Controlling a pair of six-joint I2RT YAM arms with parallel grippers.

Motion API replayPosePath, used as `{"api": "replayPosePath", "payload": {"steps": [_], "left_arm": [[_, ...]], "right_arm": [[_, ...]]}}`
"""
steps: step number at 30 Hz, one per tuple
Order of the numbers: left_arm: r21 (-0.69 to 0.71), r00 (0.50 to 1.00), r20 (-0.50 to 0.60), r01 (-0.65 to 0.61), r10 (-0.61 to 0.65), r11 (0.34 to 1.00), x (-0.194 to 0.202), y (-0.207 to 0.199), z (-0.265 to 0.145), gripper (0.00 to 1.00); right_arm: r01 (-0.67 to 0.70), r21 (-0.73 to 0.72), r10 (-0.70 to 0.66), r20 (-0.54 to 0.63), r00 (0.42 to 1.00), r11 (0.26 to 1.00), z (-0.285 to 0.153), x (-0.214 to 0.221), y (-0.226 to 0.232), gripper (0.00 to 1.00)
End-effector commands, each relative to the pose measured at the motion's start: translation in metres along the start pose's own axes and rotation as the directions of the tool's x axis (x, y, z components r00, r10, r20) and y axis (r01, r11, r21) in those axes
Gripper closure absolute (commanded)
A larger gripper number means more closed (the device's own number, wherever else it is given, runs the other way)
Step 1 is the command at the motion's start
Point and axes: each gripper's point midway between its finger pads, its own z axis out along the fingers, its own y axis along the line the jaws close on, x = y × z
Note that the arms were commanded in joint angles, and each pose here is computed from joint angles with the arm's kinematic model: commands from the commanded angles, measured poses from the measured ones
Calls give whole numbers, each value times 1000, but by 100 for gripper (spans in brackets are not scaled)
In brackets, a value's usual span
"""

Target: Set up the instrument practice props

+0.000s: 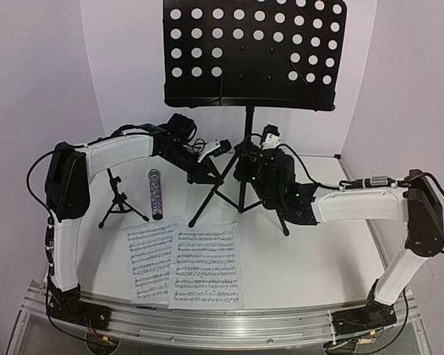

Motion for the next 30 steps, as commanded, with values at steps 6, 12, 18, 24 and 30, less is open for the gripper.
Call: {"api": "replayPosePath", "payload": {"steps": [6,12,18,24,30], "left_arm": [[4,999,-40,3,-3,1000,16,1,8,100],[4,999,-38,3,-2,1000,16,1,7,100],[6,999,-41,2,-2,1000,17,0,7,100],[5,999,-41,-1,1,1000,16,0,7,100],[4,999,-41,-4,5,1000,17,0,7,100]], "right_arm": [[-574,90,573,36,819,814,4,8,-42,100],[-754,117,749,91,656,646,5,18,-62,100],[-882,106,870,142,471,460,9,30,-77,100],[-965,70,950,168,262,253,11,38,-83,100],[-999,40,985,166,38,32,19,51,-79,100]]}}
